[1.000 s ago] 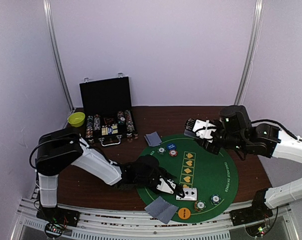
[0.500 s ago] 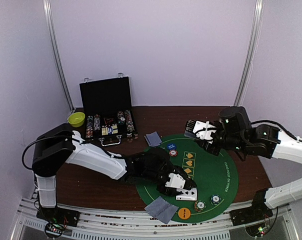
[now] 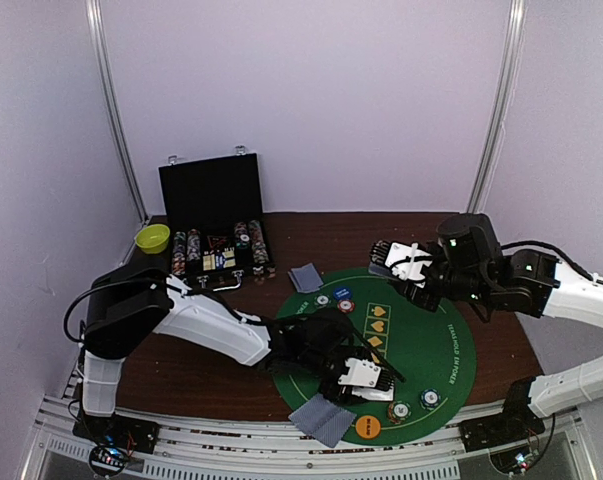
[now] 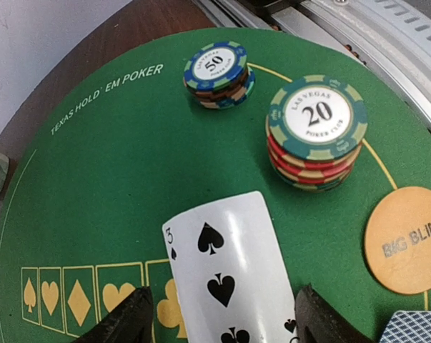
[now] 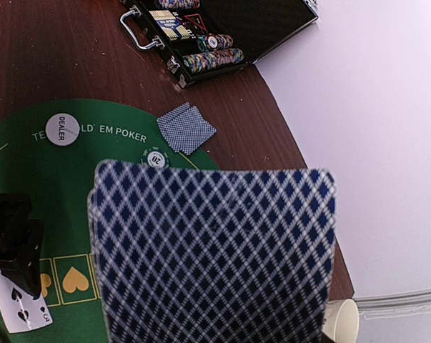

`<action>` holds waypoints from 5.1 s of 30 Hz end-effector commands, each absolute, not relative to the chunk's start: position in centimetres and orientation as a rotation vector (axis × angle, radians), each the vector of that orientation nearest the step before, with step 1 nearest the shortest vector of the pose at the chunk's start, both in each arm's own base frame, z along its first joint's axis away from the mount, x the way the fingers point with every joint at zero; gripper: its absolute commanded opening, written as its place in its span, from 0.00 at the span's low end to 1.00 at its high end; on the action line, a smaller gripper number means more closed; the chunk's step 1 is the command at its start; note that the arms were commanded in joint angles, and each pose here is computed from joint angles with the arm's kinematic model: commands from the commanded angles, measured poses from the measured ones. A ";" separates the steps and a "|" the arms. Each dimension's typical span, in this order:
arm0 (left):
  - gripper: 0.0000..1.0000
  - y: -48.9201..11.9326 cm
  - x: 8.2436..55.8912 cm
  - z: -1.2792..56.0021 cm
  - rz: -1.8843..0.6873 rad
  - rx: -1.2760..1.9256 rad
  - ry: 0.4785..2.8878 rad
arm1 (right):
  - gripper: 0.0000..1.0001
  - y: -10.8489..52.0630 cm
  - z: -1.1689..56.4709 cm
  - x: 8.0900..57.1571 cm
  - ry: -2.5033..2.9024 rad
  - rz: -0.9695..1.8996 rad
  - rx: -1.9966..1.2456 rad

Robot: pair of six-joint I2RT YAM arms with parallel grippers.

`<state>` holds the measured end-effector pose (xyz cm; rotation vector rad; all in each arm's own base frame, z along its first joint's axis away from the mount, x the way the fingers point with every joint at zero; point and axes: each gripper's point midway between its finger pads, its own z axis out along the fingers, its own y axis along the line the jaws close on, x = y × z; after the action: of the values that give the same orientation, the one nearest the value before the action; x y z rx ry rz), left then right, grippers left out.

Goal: Distribute texas hold em gaming equipment
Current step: Adjust the poker card in the community card area, then pick up the poker card from the face-down deck piles, then flop the poker card into the community card area.

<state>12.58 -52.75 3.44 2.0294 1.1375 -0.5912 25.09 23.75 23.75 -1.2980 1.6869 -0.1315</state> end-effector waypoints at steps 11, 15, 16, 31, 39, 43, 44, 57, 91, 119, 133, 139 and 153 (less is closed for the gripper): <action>0.59 -50.6 15.0 0.6 -0.495 2.100 1.247 | 0.44 23.4 24.3 25.0 1.686 -0.117 -1.258; 0.59 -50.4 15.2 0.5 -0.476 2.105 1.240 | 0.44 23.3 24.2 25.0 1.689 -0.118 -1.257; 0.59 -50.4 15.2 0.5 -0.473 2.106 1.242 | 0.44 23.3 24.3 25.0 1.687 -0.116 -1.255; 0.66 -50.3 12.8 18.3 -0.796 1.656 1.002 | 0.44 23.4 24.0 25.0 1.691 -0.120 -1.273; 0.73 -44.1 22.3 30.2 -1.288 1.003 1.351 | 0.44 23.6 24.6 24.7 1.672 -0.095 -1.276; 0.76 -44.9 24.6 30.7 -1.358 0.946 1.508 | 0.44 23.9 24.6 24.7 1.669 -0.090 -1.284; 0.78 -45.5 24.6 30.6 -1.391 0.953 1.541 | 0.44 23.9 24.6 24.8 1.672 -0.089 -1.284; 0.89 -50.0 24.4 28.0 -1.472 1.067 1.690 | 0.44 24.6 24.7 24.7 1.664 -0.062 -1.296; 0.30 -49.6 26.3 28.3 -1.200 1.088 1.660 | 0.44 24.2 24.5 24.7 1.669 -0.073 -1.290; 0.00 -37.6 29.4 26.3 -0.396 1.200 1.226 | 0.43 22.6 24.8 25.8 1.716 -0.157 -1.235; 0.00 -47.0 26.3 16.4 -0.138 1.439 0.769 | 0.43 22.5 25.1 25.7 1.721 -0.146 -1.236; 0.00 -50.7 24.1 12.8 -0.030 1.527 0.656 | 0.43 22.6 25.0 25.6 1.720 -0.139 -1.241; 0.00 -52.9 17.1 4.9 -0.063 1.774 0.519 | 0.43 22.7 25.2 25.4 1.711 -0.124 -1.242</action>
<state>17.79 -52.63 4.96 1.7699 0.5791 -0.0882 25.37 22.81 23.13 -1.2926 1.7397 -0.1455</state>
